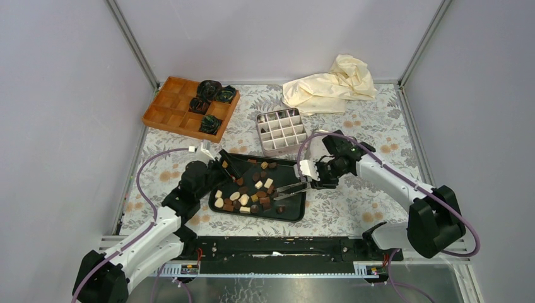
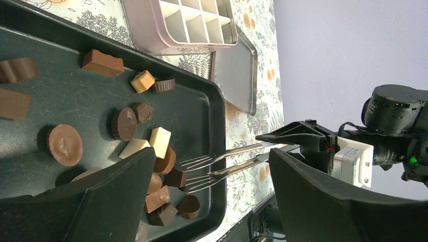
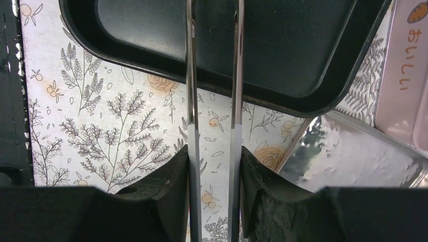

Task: Pack the chocolate
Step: Adjust the fake chocolate on the plate.

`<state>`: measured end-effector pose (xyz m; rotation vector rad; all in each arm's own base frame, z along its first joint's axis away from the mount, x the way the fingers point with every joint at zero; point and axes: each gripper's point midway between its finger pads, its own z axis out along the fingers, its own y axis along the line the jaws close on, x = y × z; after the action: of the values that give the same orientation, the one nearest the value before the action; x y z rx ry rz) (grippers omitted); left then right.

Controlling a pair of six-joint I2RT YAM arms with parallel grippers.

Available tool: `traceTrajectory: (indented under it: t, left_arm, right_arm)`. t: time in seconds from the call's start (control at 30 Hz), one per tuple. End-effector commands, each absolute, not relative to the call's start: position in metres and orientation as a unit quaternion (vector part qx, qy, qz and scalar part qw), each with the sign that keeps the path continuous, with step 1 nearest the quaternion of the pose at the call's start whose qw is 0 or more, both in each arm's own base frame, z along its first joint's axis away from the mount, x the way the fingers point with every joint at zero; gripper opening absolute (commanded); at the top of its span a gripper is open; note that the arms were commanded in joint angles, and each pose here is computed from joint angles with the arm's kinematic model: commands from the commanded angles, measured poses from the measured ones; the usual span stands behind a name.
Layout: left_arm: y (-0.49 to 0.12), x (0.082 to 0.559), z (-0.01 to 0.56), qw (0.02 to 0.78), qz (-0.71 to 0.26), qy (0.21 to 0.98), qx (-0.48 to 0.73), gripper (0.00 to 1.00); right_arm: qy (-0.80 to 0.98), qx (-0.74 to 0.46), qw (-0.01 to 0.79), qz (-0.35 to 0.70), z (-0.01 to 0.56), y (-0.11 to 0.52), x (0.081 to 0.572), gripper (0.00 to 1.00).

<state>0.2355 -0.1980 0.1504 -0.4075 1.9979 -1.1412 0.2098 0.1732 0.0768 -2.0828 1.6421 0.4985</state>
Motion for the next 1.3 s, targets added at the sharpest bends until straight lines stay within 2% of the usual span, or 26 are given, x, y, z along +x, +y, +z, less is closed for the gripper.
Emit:
traceTrajectory:
  t: [0.0,0.1,0.27,0.57,1.1,1.27]
  left_arm:
    - [-0.203,0.240,0.166,0.406,-0.471,0.769,-0.148,0.90]
    - [-0.204,0.240,0.165,0.404,-0.471,0.770,-0.147,0.89]
    - [-0.204,0.241,0.166,0.405,-0.472,0.769,-0.147,0.89]
    - [-0.204,0.239,0.167,0.405,-0.474,0.768,-0.147,0.89]
    - [-0.206,0.240,0.167,0.404,-0.477,0.767,-0.144,0.89]
    - [-0.206,0.240,0.167,0.403,-0.478,0.767,-0.144,0.89]
  right_arm:
    - [0.613,-0.734,0.243,0.159,0.086,0.173,0.215,0.26]
    - [0.619,-0.732,0.239,0.155,0.085,0.170,0.213,0.30]
    - [0.616,-0.734,0.230,0.167,0.085,0.170,0.207,0.44]
    - [0.602,-0.748,0.215,0.175,0.089,0.170,0.205,0.55]
    - [0.589,-0.760,0.211,0.177,0.097,0.168,0.201,0.45]
    - [0.589,-0.760,0.207,0.182,0.094,0.170,0.199,0.40]
